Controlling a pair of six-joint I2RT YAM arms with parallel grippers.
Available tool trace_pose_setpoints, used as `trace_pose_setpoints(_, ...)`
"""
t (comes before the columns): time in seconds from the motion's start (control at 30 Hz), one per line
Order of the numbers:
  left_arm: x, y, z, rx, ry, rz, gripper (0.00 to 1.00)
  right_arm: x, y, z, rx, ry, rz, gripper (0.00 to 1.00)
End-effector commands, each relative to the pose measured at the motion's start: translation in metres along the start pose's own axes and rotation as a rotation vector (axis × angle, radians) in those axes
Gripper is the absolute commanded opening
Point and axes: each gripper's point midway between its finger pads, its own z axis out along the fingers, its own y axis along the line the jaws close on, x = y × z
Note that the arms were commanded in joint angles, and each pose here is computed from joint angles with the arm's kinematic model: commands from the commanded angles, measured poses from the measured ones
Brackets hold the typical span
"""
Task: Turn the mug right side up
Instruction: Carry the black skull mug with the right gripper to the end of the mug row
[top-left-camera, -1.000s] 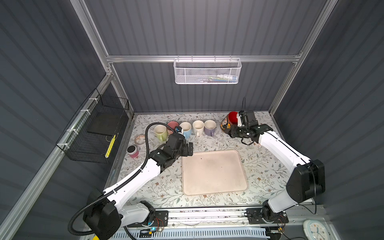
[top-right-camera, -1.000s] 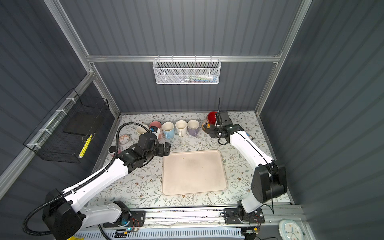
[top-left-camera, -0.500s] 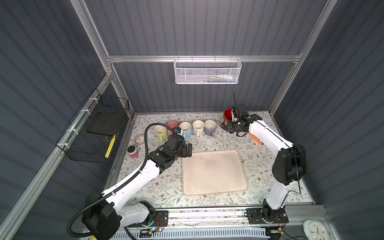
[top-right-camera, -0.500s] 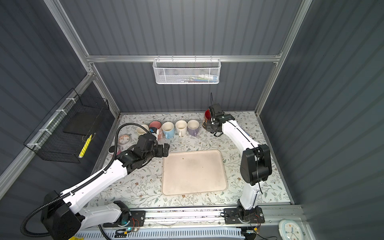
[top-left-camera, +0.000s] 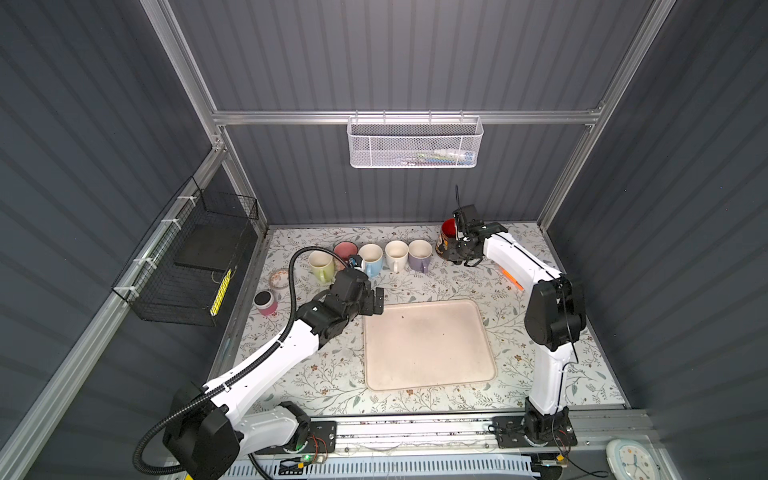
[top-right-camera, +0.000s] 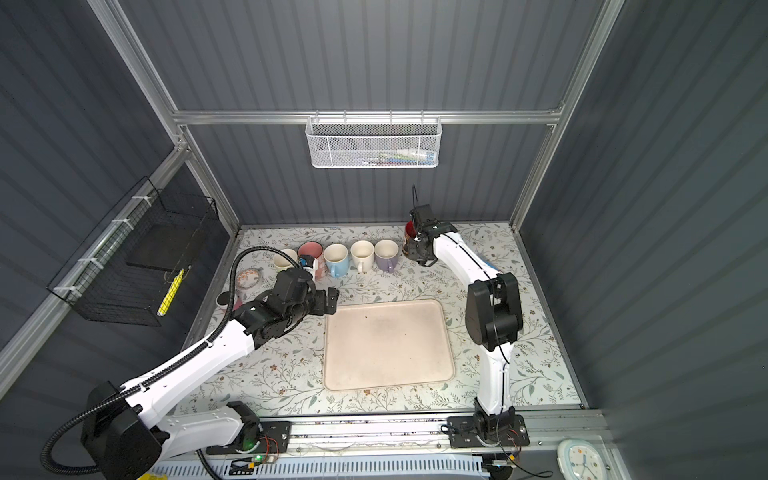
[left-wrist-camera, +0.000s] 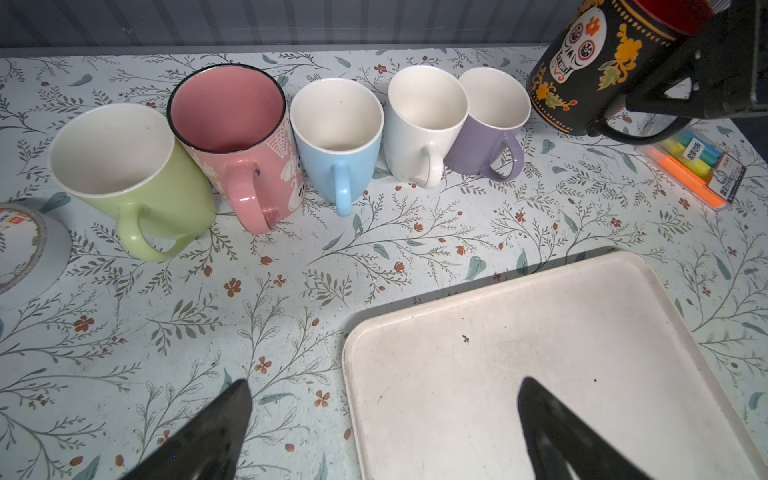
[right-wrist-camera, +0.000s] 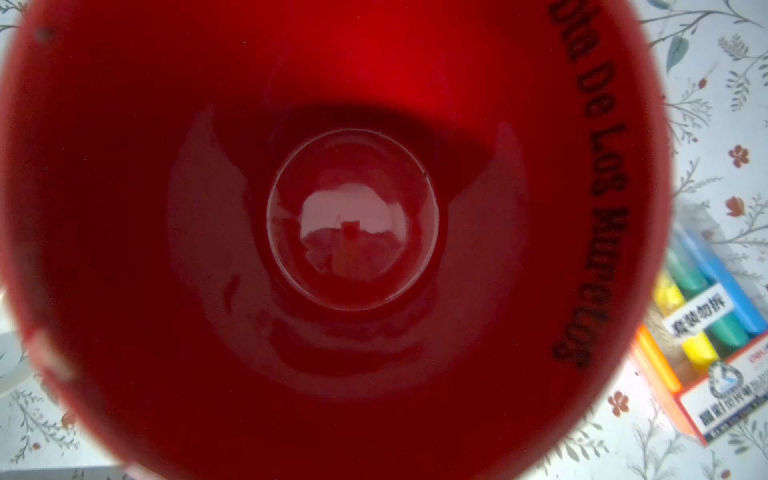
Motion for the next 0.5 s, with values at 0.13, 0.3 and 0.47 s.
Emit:
trace_pose_setpoints(0.13, 0.006, 0.001, 0.003, -0.005, 0.018, 0.022, 1.00, -0.050, 0.004, -0.004, -0.001, -0.131, 0.013, 0.00)
trace_pose_setpoints(0.3, 0.007, 0.000, 0.005, -0.006, 0.025, 0.024, 1.00, -0.050, 0.004, 0.008, -0.002, -0.119, 0.014, 0.00)
trace_pose_setpoints(0.47, 0.008, 0.000, 0.007, -0.007, 0.032, 0.028, 1.00, -0.046, 0.005, 0.018, 0.001, -0.101, 0.008, 0.00)
